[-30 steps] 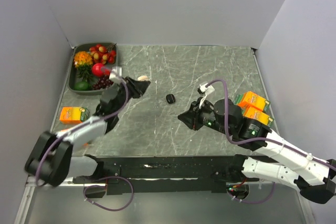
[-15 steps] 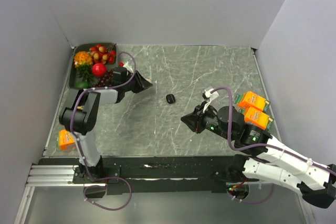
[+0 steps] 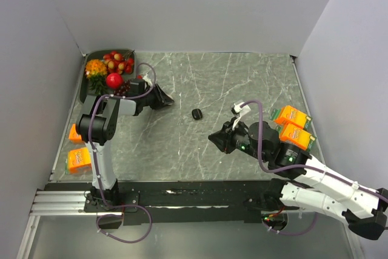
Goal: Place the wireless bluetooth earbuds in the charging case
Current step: Place the charging case at the center of the board, then adjust the charging case at the center of the board.
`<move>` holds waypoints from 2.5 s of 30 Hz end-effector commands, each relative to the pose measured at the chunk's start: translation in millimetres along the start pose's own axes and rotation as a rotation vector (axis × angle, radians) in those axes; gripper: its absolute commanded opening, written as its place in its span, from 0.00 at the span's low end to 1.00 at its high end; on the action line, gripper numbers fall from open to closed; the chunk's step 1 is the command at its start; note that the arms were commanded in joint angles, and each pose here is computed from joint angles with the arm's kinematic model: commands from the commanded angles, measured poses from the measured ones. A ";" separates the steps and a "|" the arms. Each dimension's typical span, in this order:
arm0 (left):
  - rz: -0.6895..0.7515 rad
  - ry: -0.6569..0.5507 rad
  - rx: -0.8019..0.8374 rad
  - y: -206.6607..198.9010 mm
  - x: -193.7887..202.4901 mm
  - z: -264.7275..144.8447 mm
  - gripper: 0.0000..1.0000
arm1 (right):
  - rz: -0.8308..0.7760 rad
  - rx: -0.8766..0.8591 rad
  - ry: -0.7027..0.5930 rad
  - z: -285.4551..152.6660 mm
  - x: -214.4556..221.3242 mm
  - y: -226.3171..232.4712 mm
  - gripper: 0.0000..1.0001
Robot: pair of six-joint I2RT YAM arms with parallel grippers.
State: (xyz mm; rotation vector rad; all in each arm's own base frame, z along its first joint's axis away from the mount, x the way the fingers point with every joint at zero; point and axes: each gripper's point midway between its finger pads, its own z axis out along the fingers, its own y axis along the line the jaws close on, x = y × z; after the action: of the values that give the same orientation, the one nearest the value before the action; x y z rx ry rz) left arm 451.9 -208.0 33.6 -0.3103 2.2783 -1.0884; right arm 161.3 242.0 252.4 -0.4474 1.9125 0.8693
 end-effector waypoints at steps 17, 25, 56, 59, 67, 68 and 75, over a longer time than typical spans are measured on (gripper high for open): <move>-0.017 0.041 -0.085 1.1 35.5 -29.3 0.96 | 0.004 0.008 -0.040 8.0 -12.1 0.9 0.27; 0.140 0.000 -0.130 -59.1 66.8 -62.5 0.96 | 0.020 0.146 -0.080 16.5 -22.4 -20.4 0.35; -0.080 -0.371 -0.067 -70.0 110.1 -165.6 0.94 | 0.071 0.537 0.237 219.5 26.4 -173.9 0.89; -0.055 -0.366 -0.064 -73.2 112.8 -165.2 0.93 | 0.073 0.562 0.259 229.4 34.6 -187.9 0.86; -0.012 -0.351 -0.023 -79.0 116.8 -163.1 0.96 | 0.071 0.575 0.341 244.6 60.1 -206.0 0.85; -0.009 -0.353 -0.023 -78.8 116.6 -163.1 0.96 | 0.072 0.571 0.342 245.6 61.5 -205.9 0.84; 0.017 -0.348 -0.027 -79.8 115.9 -161.0 0.96 | 0.059 0.555 0.381 243.3 81.6 -210.4 0.75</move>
State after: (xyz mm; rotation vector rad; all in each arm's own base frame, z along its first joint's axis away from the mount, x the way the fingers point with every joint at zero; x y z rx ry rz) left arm 255.3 -200.9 115.5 -0.5051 2.0097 -0.8929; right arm 399.2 278.6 28.0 -0.1980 2.4387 0.2499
